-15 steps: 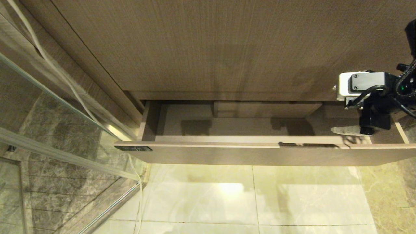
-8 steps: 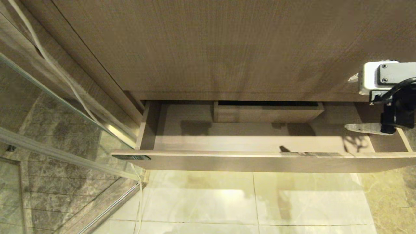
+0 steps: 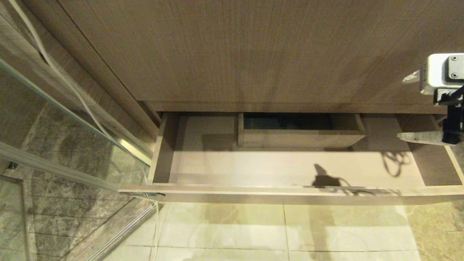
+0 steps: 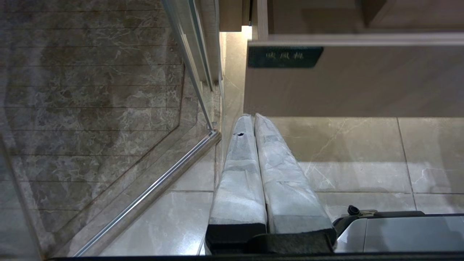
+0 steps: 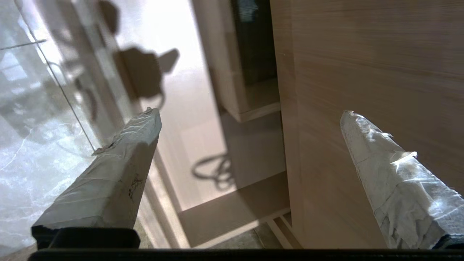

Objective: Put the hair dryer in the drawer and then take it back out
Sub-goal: Pull open the drawer

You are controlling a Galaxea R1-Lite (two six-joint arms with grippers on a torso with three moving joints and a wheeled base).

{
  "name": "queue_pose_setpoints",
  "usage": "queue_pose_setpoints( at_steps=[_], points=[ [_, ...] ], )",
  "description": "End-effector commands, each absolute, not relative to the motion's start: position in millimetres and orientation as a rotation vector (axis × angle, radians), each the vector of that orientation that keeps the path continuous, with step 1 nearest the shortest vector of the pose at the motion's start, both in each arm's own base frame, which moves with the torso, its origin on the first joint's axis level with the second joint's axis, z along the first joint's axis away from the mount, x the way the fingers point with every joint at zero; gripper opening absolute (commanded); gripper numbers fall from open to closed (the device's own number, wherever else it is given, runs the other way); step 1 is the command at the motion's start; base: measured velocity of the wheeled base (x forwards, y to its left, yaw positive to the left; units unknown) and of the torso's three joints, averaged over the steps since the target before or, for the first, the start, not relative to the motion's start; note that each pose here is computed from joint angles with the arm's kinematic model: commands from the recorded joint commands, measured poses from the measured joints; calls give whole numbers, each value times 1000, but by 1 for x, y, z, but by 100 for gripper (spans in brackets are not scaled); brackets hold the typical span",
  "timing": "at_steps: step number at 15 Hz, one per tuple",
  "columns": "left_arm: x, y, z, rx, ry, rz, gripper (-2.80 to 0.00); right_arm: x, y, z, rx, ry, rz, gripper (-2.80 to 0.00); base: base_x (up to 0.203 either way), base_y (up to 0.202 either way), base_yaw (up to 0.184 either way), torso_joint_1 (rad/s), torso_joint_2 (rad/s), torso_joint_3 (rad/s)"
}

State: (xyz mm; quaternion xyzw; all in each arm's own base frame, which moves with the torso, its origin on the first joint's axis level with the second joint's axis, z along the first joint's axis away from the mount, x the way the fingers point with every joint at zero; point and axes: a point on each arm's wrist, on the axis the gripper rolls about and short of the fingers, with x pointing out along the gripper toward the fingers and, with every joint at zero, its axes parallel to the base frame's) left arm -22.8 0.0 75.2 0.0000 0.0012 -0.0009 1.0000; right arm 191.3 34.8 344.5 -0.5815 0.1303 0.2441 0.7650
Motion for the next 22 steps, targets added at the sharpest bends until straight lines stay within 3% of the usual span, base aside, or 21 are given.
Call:
queue_pose_setpoints(
  at_steps=[1,6,7,22],
  points=[
    [-23,0,75,0,3,-2,-280,176,32,352,-1271,253,515,0,0,0,0,0,0,0],
    [-23,0,75,0,3,-2,-280,158,29,362,-1266,220,493,0,0,0,0,0,0,0],
    [-23,0,75,0,3,-2,-280,157,29,362,-1266,218,495,-280,0,0,0,0,0,0],
    [-23,0,75,0,2,-2,-280,140,26,406,-1240,94,396,-280,0,0,0,0,0,0]
  ],
)
